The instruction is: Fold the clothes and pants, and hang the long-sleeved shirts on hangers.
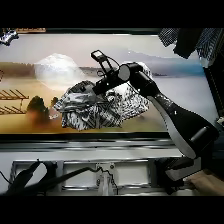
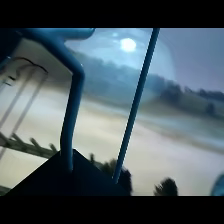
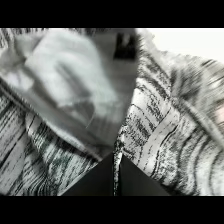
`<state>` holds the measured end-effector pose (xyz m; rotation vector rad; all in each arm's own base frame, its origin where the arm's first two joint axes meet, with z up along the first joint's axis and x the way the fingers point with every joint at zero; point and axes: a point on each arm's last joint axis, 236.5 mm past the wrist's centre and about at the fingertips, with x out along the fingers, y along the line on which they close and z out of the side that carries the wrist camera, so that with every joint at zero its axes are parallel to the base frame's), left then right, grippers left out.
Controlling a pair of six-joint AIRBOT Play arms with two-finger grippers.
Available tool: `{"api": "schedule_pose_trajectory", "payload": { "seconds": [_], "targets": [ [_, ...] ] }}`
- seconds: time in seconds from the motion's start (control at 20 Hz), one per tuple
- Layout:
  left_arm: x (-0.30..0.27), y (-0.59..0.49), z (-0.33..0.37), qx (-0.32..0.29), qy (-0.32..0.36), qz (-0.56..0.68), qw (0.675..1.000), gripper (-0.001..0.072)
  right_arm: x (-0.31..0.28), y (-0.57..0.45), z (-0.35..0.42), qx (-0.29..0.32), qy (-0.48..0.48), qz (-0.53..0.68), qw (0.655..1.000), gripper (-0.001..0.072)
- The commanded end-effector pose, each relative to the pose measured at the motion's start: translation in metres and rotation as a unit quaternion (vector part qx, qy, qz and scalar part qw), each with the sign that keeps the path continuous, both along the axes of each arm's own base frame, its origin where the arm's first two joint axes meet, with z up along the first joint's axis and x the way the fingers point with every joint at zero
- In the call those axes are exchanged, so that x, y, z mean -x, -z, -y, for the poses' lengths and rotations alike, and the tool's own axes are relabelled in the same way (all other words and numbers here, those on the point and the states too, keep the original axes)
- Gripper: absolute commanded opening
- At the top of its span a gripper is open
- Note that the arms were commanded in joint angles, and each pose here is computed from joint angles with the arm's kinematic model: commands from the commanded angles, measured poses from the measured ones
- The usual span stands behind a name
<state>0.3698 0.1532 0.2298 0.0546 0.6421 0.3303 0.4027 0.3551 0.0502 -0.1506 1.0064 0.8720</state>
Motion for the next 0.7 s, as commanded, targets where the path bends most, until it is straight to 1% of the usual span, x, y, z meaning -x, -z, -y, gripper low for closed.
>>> {"api": "schedule_pose_trajectory", "payload": {
  "seconds": [0.0, 0.15, 0.2, 0.3, 0.4, 0.5, 0.65],
  "targets": [
    [0.055, 0.059, 0.08, 0.02, 0.084, -0.119, 0.989, 0.0019, -0.017, -0.033, 0.011, -0.009, 0.014, 0.038, 0.999, 0.0026],
    [0.116, 0.101, 0.129, 0.038, 0.151, -0.166, 0.974, 0.0019, -0.025, -0.056, 0.022, -0.021, 0.026, 0.058, 0.998, 0.0026],
    [0.134, 0.106, 0.144, 0.023, 0.193, -0.168, 0.966, 0.0019, -0.025, -0.058, 0.023, -0.019, 0.026, 0.059, 0.998, 0.0025],
    [0.159, 0.105, 0.163, -0.008, 0.254, -0.149, 0.956, 0.0019, -0.019, -0.057, 0.024, -0.014, 0.02, 0.051, 0.998, 0.0025],
    [0.173, 0.097, 0.176, -0.029, 0.296, -0.125, 0.946, 0.0019, -0.012, -0.052, 0.027, -0.005, 0.012, 0.035, 0.999, 0.0025],
    [0.183, 0.101, 0.184, -0.033, 0.322, -0.141, 0.936, 0.0019, -0.004, -0.051, 0.029, 0.002, 0.005, 0.024, 1.0, 0.0025],
    [0.191, 0.122, 0.19, -0.026, 0.341, -0.205, 0.917, 0.0019, 0.0, -0.06, 0.031, 0.0, 0.003, 0.028, 1.0, 0.0025]
  ]
}}
